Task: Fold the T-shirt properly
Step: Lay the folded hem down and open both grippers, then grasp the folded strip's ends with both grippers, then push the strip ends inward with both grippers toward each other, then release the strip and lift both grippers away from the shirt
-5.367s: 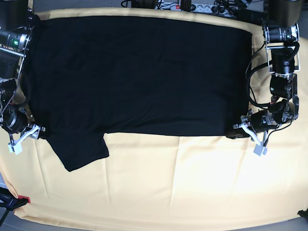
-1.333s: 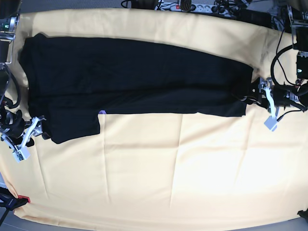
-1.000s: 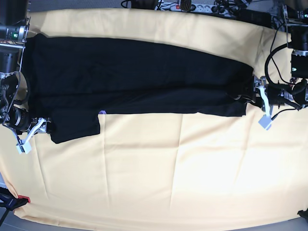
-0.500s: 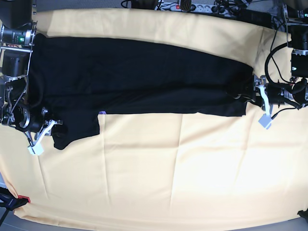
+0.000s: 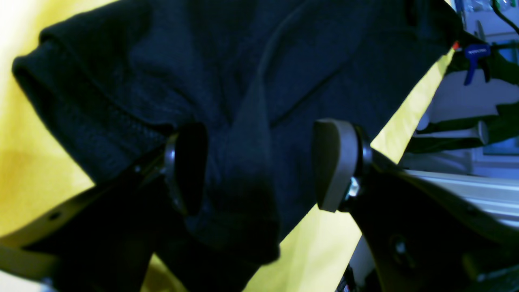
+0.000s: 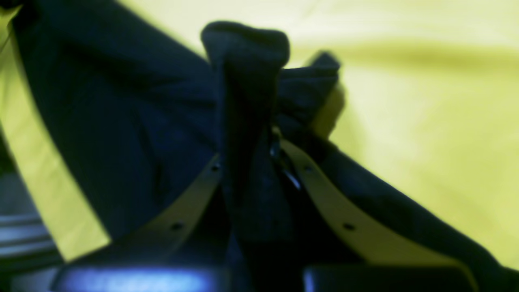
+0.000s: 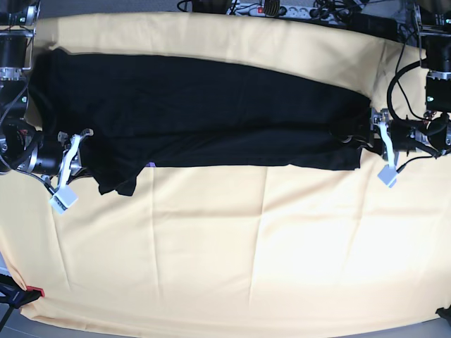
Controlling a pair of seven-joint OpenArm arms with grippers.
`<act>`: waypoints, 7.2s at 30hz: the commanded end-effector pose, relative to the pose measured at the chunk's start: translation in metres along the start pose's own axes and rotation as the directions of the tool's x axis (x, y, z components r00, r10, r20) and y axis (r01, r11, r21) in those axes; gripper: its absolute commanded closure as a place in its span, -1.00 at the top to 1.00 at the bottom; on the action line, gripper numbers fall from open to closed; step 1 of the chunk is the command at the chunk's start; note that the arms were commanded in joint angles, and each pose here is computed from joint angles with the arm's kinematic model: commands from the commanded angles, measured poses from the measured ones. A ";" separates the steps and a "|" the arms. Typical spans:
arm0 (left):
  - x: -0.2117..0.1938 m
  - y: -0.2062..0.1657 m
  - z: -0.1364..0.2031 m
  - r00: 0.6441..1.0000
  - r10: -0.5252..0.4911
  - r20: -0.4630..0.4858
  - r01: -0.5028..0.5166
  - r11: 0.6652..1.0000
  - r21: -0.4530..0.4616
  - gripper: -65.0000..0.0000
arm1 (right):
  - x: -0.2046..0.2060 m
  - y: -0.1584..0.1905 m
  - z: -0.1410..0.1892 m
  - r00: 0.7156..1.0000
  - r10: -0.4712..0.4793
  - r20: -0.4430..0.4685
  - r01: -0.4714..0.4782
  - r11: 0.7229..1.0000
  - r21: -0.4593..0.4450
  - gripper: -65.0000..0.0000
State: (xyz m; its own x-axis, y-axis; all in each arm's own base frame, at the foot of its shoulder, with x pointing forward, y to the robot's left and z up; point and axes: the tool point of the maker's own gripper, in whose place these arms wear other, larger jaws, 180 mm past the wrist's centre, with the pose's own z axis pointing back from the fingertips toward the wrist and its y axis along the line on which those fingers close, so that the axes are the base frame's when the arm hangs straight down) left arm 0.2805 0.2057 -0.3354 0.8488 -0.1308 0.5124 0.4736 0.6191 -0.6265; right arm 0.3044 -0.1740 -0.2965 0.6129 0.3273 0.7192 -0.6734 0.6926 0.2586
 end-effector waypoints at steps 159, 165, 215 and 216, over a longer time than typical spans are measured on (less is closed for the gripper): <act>0.026 -0.156 -0.041 0.882 -0.139 0.450 0.261 0.940 -0.220 0.17 | -0.075 0.031 0.045 0.893 -0.387 0.228 0.398 0.917 -0.005 -0.18; 0.026 -0.156 -0.039 0.874 -0.157 0.460 0.278 0.938 -0.209 0.19 | -0.066 0.029 0.047 0.894 -0.371 0.249 0.383 0.924 0.003 -0.18; 0.009 -0.066 -0.004 0.926 -0.298 0.233 0.252 0.945 0.208 -1.00 | -0.076 -0.006 0.046 0.913 -0.357 0.196 0.387 0.911 -0.145 -1.00; 0.009 -0.066 -0.003 0.925 -0.298 0.234 0.252 0.945 0.207 -1.00 | -0.070 -0.009 0.057 0.923 -0.323 0.207 0.360 0.916 -0.177 -1.00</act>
State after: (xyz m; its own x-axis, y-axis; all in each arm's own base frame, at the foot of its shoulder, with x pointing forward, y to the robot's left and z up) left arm 0.2512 0.1610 -0.3064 0.6290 -0.1399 0.7648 0.5935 0.7217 -0.3561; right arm 0.2371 -0.2351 -0.3261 0.7336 -0.0597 0.6770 -0.3040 0.8621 0.4054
